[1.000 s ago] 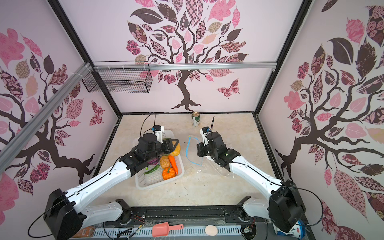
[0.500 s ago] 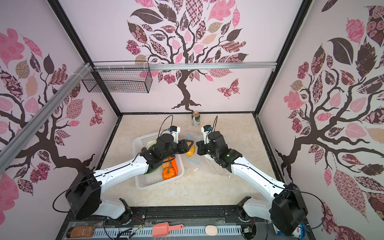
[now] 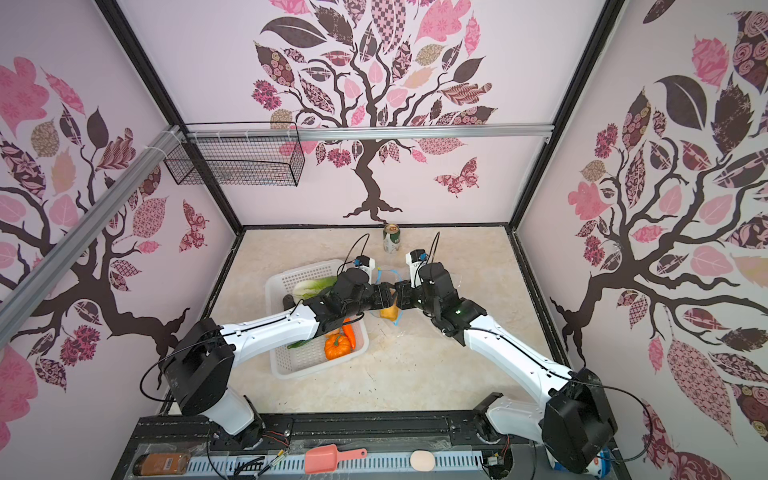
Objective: Place the food in the zip-top bag and seal the zipper
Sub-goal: 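Carry the potato to the bag mouth and release it inside with the left gripper, then move the left gripper back over the basket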
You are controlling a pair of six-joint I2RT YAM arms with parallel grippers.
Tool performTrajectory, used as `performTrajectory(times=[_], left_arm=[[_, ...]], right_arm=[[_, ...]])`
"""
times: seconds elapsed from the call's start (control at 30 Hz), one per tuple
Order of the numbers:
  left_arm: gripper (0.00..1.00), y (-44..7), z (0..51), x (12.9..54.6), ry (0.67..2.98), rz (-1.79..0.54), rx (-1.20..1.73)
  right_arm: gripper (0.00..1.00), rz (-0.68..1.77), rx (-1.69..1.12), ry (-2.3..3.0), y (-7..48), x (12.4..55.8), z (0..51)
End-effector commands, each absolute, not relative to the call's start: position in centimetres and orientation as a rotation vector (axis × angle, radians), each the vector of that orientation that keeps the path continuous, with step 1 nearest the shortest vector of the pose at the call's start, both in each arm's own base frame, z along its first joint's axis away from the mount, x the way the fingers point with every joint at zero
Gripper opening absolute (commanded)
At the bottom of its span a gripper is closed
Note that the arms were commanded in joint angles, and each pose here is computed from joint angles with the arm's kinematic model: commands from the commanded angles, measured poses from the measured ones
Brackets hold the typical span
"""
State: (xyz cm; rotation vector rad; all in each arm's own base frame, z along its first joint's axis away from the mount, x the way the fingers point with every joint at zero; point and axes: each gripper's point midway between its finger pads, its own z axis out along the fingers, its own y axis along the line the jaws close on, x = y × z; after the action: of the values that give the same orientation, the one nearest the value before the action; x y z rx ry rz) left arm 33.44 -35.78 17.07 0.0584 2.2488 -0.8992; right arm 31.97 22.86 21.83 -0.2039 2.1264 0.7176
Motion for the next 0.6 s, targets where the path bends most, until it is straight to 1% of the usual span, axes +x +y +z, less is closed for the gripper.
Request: performTrajectory(times=[0.0,0.17,0.3,0.4,0.57], left_arm=[[0.76,-36.7,19.3,33.4,2.224,-0.944,0.08],[0.77,-36.0,21.1,32.7,2.205,-0.957,0.082],[0.77,-34.5,22.9,31.9,2.188,-0.936,0.084],[0.78,-32.5,23.9,31.0,2.181,-0.891,0.079],[0.78,-27.0,24.1,30.6,2.189,-0.811,-0.037]], right_arm=[[0.0,0.739,-0.209,2.089,23.0,31.8,23.0],[0.0,0.694,-0.213,2.107,22.7,32.0,22.6],[0.0,0.637,-0.23,2.123,22.2,32.1,22.4],[0.0,0.604,-0.227,2.12,21.8,32.3,22.3],[0.0,0.576,-0.225,2.117,21.5,32.5,22.1]])
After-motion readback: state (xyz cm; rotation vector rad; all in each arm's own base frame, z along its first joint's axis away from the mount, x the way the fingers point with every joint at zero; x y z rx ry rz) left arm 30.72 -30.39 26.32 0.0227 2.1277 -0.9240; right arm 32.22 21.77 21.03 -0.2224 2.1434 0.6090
